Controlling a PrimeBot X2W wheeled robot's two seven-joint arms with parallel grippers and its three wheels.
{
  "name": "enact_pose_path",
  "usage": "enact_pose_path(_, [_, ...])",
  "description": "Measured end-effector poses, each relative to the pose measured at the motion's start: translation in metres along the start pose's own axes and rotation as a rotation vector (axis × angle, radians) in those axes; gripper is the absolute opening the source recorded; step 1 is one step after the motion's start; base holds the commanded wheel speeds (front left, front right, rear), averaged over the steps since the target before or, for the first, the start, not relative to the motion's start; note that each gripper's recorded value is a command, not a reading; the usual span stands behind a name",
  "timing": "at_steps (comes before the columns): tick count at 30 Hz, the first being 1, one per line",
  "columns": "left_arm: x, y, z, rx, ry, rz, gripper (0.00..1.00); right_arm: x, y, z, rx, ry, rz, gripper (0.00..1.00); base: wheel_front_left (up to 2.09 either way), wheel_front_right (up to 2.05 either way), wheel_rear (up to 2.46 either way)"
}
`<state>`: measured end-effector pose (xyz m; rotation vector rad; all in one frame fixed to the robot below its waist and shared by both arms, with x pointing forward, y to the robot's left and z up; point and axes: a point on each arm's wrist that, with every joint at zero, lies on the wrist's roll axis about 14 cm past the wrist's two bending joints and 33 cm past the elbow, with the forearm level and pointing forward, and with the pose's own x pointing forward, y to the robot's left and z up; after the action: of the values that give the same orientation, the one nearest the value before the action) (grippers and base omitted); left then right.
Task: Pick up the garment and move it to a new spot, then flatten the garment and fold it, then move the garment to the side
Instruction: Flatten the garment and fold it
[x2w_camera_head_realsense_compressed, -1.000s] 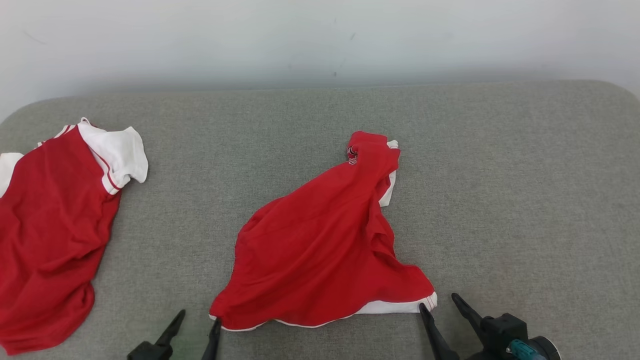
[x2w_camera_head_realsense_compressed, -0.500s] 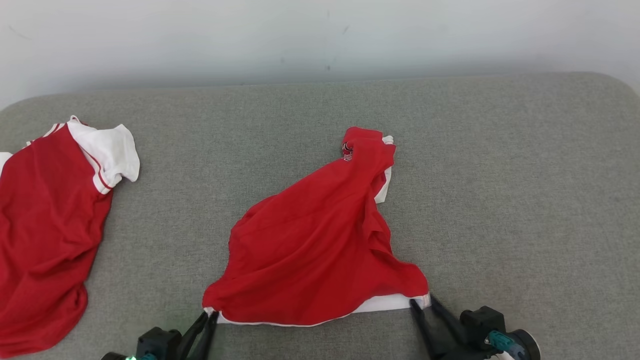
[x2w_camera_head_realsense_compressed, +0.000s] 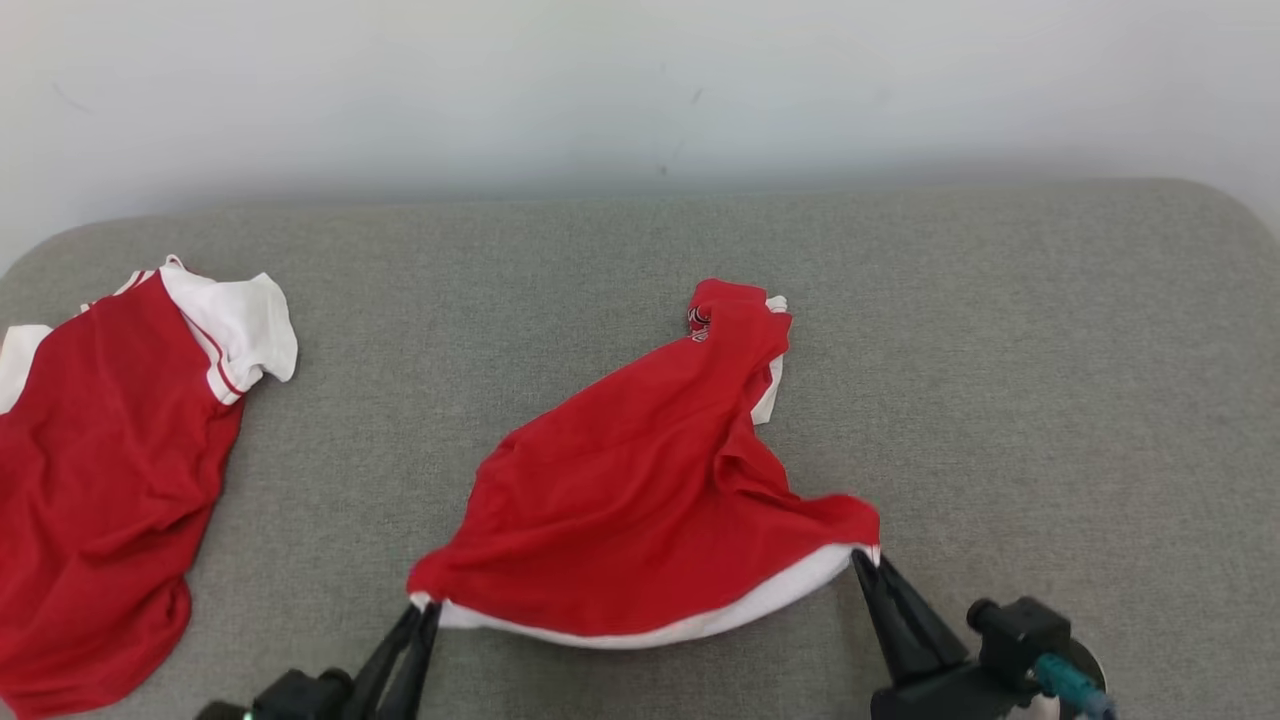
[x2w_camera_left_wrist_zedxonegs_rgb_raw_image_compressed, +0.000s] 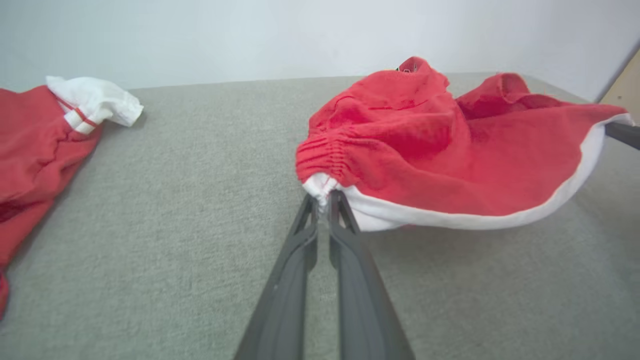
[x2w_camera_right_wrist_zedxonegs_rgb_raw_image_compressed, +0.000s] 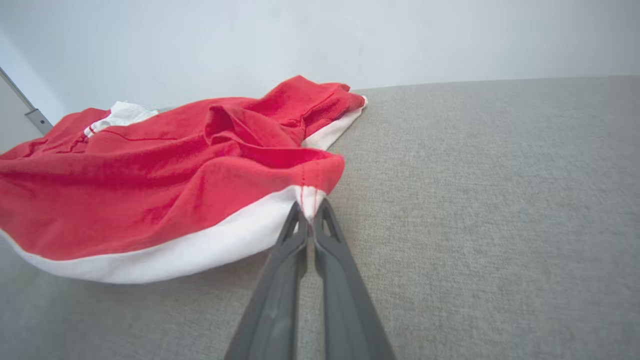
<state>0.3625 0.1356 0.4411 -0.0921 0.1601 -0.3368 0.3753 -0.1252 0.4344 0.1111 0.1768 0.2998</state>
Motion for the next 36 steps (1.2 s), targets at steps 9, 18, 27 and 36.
enact_pose_path(9, [0.047, -0.014, 0.101, 0.198, -0.229, -0.136, 0.00, 0.036, -0.011, 0.103, -0.082, -0.230, 0.035, 0.00, 0.00, 0.00, 0.00])
enact_pose_path(18, [0.152, -0.003, 0.252, 0.369, -0.338, -0.247, 0.00, 0.134, -0.036, 0.266, -0.194, -0.441, 0.038, 0.00, 0.00, 0.00, 0.00])
enact_pose_path(27, [0.231, 0.013, 0.322, 0.352, -0.379, -0.240, 0.00, 0.200, -0.052, 0.349, -0.223, -0.508, 0.020, 0.00, 0.00, 0.00, 0.00])
enact_pose_path(36, [0.300, 0.016, 0.340, 0.297, -0.454, -0.250, 0.00, 0.248, -0.087, 0.374, -0.266, -0.531, -0.053, 0.00, 0.00, 0.00, 0.00])
